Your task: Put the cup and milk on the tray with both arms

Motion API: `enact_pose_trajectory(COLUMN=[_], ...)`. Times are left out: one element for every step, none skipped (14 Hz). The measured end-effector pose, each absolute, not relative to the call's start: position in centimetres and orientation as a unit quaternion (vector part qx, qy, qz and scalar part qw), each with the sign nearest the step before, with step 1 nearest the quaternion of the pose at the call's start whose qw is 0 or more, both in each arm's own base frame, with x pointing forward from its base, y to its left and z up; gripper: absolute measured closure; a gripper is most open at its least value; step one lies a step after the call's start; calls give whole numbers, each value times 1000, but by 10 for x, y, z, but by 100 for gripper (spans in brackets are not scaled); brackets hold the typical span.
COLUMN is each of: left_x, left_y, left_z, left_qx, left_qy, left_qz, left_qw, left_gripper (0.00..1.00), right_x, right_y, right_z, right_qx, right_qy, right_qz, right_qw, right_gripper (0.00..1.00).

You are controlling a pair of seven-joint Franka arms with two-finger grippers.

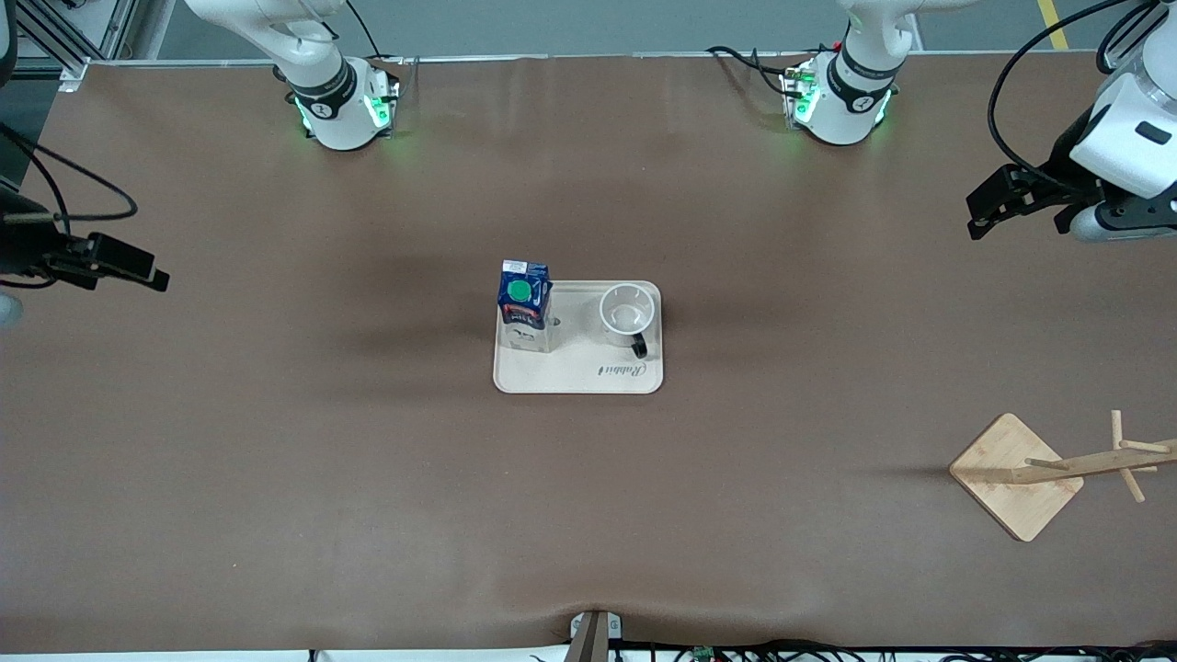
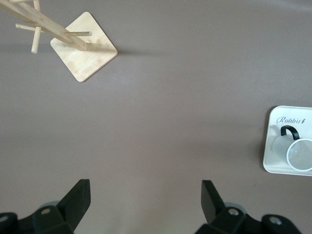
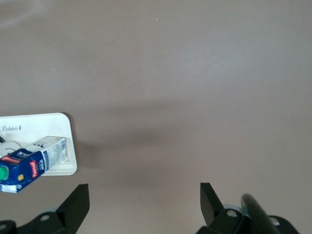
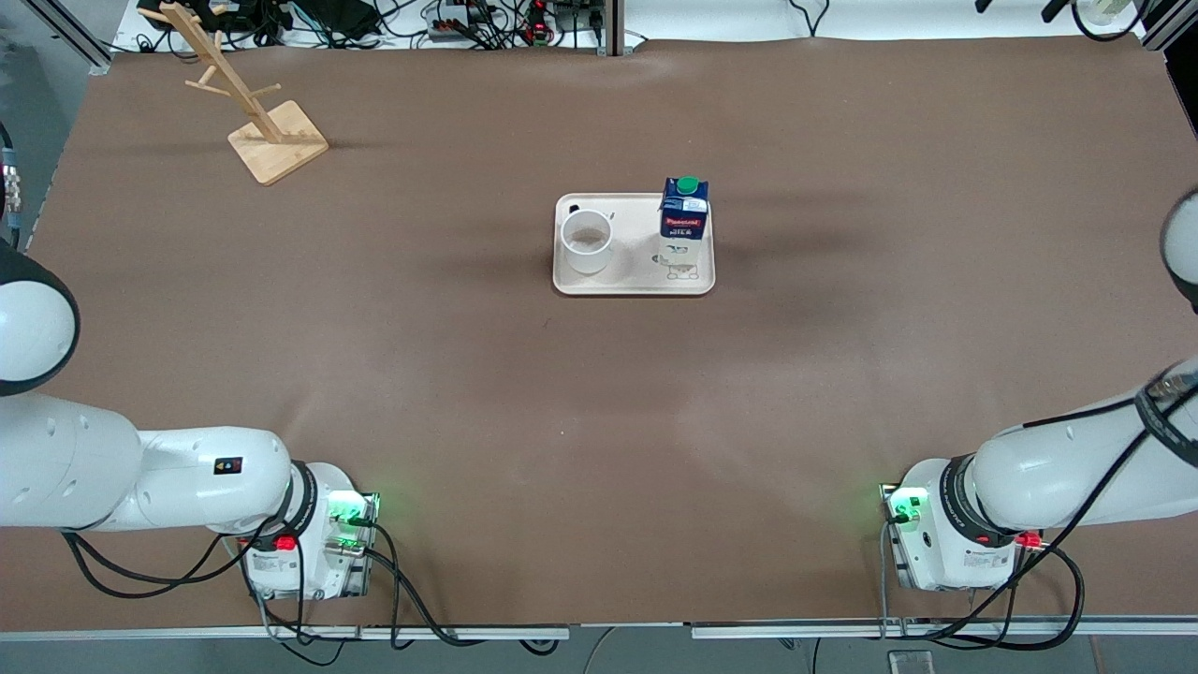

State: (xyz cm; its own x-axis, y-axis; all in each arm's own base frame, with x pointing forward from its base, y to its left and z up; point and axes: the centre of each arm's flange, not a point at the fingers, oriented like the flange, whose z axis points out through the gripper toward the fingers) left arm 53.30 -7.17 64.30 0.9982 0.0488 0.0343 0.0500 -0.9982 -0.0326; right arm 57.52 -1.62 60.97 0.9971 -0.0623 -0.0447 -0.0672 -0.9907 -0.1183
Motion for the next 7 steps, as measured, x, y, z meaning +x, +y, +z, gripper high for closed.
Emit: enact_pose_trajectory(left_x=[533, 533, 532, 532, 531, 531, 531], left_y=[-72, -72, -72, -72, -72, -72, -72], left_z=[643, 644, 647, 649, 650, 651, 651], left_qx=[-999, -999, -999, -999, -999, -999, -999], left_qy=[-25, -25, -25, -25, -25, -25, -25], left_qz=[-17, -18, -20, -22, -24, -24, -24], left_qw=[17, 17, 16, 16, 16, 16, 16], left_gripper=[0, 0, 0, 0, 0, 0, 0], right_x=[564, 555, 547, 541, 538, 538, 538], right_y=[-19, -20, -20, -20, -20, -22, -27], right_z=[609, 611, 612, 613, 613, 614, 613], right_qx=[-998, -998, -998, -998, -998, -998, -998], right_qy=[27, 23, 21, 18, 6, -10, -22], right_qz=[20, 22, 27, 34, 37, 36, 34], right_qw=[54, 49, 48, 48, 48, 47, 45], right_gripper=[0, 0, 0, 0, 0, 0, 0])
